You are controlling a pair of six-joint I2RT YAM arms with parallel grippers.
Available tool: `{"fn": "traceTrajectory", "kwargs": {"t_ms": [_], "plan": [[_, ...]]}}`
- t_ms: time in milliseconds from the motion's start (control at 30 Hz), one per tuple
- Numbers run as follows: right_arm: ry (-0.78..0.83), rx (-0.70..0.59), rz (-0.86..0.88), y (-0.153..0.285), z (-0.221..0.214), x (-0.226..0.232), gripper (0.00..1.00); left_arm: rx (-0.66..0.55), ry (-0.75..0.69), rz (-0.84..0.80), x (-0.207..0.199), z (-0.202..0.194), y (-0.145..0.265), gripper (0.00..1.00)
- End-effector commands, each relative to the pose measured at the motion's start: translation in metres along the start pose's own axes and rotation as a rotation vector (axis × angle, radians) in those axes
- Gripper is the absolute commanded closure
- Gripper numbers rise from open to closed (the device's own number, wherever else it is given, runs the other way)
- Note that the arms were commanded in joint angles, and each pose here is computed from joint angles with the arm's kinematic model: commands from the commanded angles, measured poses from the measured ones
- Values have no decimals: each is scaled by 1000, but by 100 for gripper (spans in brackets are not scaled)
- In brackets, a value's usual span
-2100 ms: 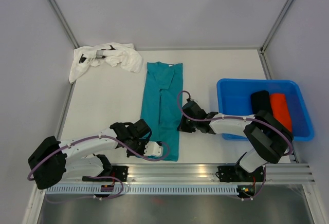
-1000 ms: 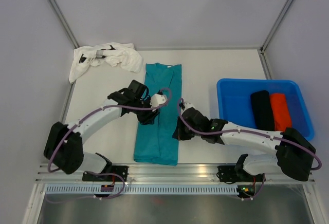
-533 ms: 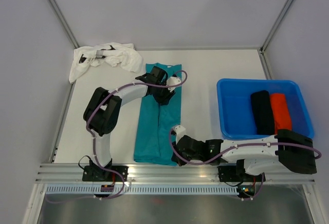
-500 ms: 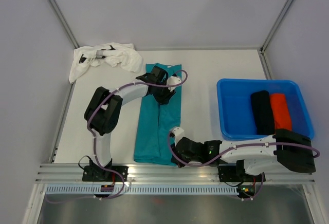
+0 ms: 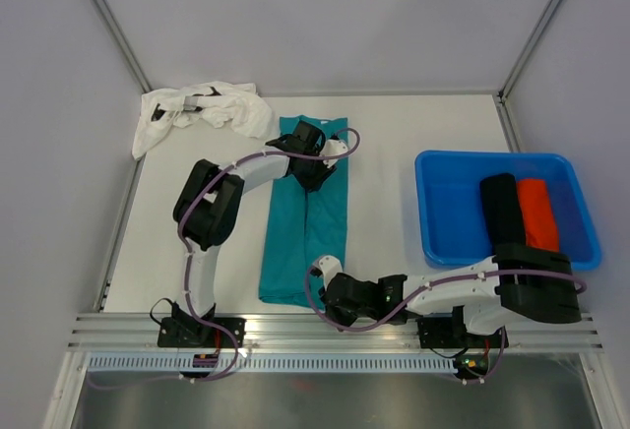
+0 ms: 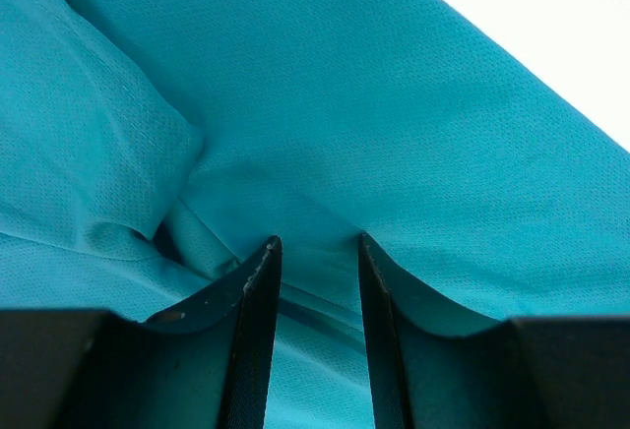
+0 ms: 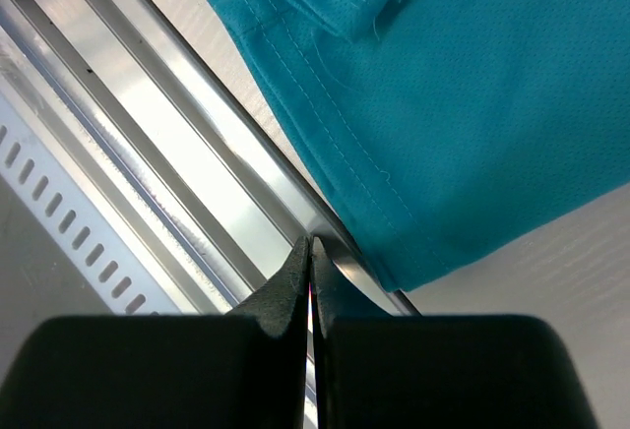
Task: Roll the t-shirts
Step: Roll the tshirt
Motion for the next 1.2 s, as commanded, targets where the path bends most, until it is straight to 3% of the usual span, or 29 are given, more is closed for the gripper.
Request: {"fn": "traceTrajectory", "kwargs": {"t_ms": [0,100,267,333,367,400,467,533,567,633,667,733,767,800,867,1000,1167], "plan": [[43,-7,-1,7,0,-4,100,10,2,4,4,1,-3,57],[92,-49,32,19,18,9,100,-27,0,-46,-5,8,8,54],[187,-230,29,57,65,18,93,-235,-30,-137,-32,59,94,47],[245,-343,25,78,83,14,80,-322,-70,-176,-51,70,147,45],[260,-388,42,85,89,15,63,-346,-88,-176,-57,71,166,44],[270,-450,61,98,97,16,55,-356,-102,-173,-63,67,181,42],[344,-509,63,109,99,8,39,-336,-166,-159,-82,41,219,42],[402,-544,25,116,102,-2,32,-214,-268,-191,-105,-12,234,41],[411,-581,-15,125,108,-9,30,-223,-341,-159,-113,-26,259,41],[492,-603,-78,131,114,-18,28,-103,-449,-174,-131,-81,270,40],[506,-612,-119,134,117,-24,27,-138,-511,-119,-140,-94,290,36],[571,-589,-138,132,116,-26,28,-138,-624,-128,-155,-124,286,27],[678,-533,-154,123,110,-29,30,-180,-663,-96,-157,-125,287,21],[759,-463,-61,111,94,-19,32,-208,-685,-95,-166,-136,279,20],[835,-355,-26,90,74,-22,37,-277,-736,-90,-170,-132,265,20],[974,-214,1,74,56,-22,40,-249,-860,-197,-186,-167,220,22],[1117,-91,27,50,44,-22,40,-230,-986,-268,-194,-187,198,20]]}}
Point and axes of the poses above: each gripper's point midway between its finger pads, its own y axis back along the fingers, its own x axis along the line the jaws close on, z = x × y, the point moved 1 cm from there along y, back along the fingers, and after that the axes turned 6 degrees about -y, right-handed, at the moved point
